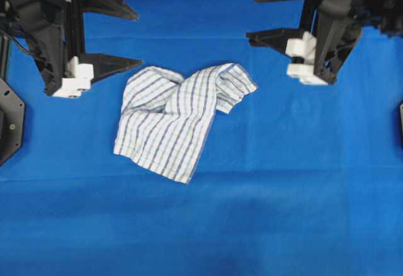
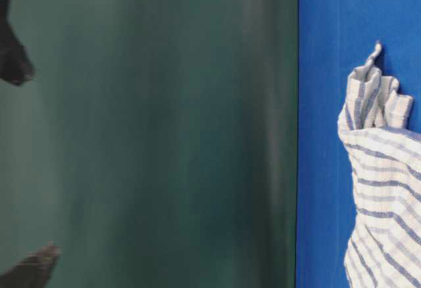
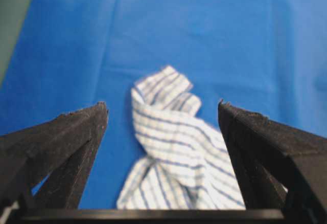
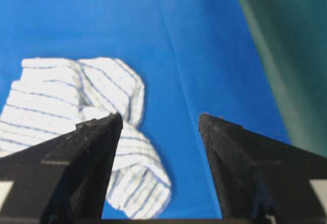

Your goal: Lift the towel with both arms.

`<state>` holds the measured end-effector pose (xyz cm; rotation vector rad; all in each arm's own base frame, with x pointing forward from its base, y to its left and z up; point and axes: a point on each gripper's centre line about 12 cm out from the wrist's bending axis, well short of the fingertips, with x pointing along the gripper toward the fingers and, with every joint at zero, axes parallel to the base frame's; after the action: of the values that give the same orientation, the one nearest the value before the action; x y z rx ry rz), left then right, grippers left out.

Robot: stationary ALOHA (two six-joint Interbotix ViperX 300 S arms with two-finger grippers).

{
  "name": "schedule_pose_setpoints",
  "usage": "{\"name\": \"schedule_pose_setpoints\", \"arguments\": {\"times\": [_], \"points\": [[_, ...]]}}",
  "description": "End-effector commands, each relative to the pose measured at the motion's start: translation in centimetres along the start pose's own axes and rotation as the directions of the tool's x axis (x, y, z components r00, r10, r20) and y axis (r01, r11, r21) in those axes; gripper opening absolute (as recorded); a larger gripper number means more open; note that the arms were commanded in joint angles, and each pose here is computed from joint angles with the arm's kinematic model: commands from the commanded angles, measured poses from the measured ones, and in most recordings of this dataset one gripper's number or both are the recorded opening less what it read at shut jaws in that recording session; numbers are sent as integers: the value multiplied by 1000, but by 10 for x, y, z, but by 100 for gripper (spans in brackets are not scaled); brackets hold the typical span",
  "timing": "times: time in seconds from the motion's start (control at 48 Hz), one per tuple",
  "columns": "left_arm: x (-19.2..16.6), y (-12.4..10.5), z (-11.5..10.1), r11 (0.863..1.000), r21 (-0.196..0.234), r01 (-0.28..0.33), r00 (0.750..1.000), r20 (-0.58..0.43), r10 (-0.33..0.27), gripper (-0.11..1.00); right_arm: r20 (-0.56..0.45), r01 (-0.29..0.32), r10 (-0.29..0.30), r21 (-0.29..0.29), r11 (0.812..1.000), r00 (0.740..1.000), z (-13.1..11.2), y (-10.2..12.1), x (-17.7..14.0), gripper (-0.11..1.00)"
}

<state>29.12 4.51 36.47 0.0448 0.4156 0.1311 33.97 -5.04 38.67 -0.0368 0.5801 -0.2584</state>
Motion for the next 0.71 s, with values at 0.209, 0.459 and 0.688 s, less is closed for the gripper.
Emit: {"name": "schedule_pose_setpoints", "arguments": {"times": [0.209, 0.459, 0.688], "points": [[14, -2, -36, 1000, -1, -8, 999, 46, 8, 92, 21, -36, 35, 35, 999, 999, -39, 7, 25, 64], [30, -5, -74, 1000, -2, -6, 1000, 6, 6, 92, -14, -57, 58, 81, 995, 998, -83, 10, 57, 64], [45, -7, -106, 1000, -4, -2, 998, -66, 1, 92, -55, -74, 79, 90, 993, 995, -112, 15, 84, 64]]}}
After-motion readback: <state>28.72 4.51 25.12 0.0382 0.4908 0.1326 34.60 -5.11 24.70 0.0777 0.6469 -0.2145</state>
